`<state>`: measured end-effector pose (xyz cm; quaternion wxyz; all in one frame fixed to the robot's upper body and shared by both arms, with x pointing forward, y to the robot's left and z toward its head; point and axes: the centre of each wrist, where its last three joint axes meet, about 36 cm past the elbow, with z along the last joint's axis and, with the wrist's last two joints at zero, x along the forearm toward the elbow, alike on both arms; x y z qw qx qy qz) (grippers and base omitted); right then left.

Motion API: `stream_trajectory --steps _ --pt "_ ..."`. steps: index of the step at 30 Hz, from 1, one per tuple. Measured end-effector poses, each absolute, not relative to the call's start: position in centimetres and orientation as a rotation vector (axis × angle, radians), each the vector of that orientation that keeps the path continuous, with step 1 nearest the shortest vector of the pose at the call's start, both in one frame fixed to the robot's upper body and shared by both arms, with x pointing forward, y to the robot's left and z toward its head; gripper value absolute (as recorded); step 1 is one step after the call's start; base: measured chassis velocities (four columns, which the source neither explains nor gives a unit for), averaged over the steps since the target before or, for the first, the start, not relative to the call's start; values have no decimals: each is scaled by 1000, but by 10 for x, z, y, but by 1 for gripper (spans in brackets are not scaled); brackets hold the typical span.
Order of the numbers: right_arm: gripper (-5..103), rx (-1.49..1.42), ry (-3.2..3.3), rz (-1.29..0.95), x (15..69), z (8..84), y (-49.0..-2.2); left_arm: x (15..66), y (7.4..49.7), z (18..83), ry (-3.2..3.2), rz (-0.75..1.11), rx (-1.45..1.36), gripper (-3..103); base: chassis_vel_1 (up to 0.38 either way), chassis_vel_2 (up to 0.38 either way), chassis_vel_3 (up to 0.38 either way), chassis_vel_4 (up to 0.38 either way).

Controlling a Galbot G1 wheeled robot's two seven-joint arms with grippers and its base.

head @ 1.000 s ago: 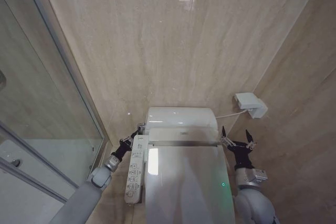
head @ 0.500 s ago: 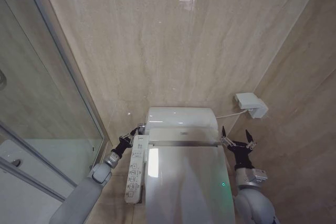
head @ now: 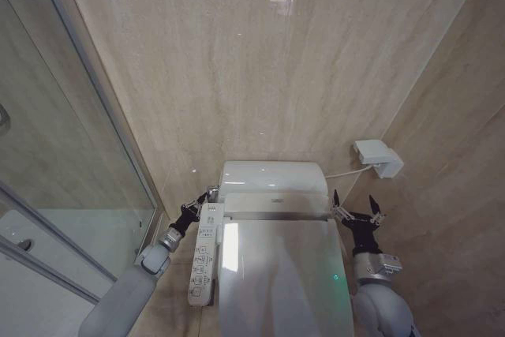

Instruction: Open the toilet lid, clean the toilet bowl with a toilet brush, close the toilet lid, and flush.

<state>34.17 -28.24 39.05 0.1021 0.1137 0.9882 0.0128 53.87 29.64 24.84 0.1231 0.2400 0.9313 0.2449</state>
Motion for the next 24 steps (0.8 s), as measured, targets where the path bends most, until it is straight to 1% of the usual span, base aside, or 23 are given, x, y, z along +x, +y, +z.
stream_trajectory --steps 6,10,12,14,16,22,24 --pt "100 336 2918 38 342 390 -282 528 295 249 2721 682 672 0 0 0 0 0" --pt "100 336 2918 38 342 390 -282 515 306 247 2738 676 640 0 0 0 0 0" --pt "100 336 2918 38 342 390 -282 506 318 248 2776 654 569 0 0 0 0 0" --pt "100 336 2918 38 342 390 -282 504 321 250 2784 642 542 0 0 0 0 0" --pt "100 336 2918 38 342 390 -282 500 329 260 2805 600 433 0 0 0 0 0" --pt "100 336 2918 38 342 390 -282 494 335 279 2806 541 267 0 0 0 0 0" --pt "100 336 2918 38 342 390 -282 489 334 299 2819 473 153 1 0 0 0 0"
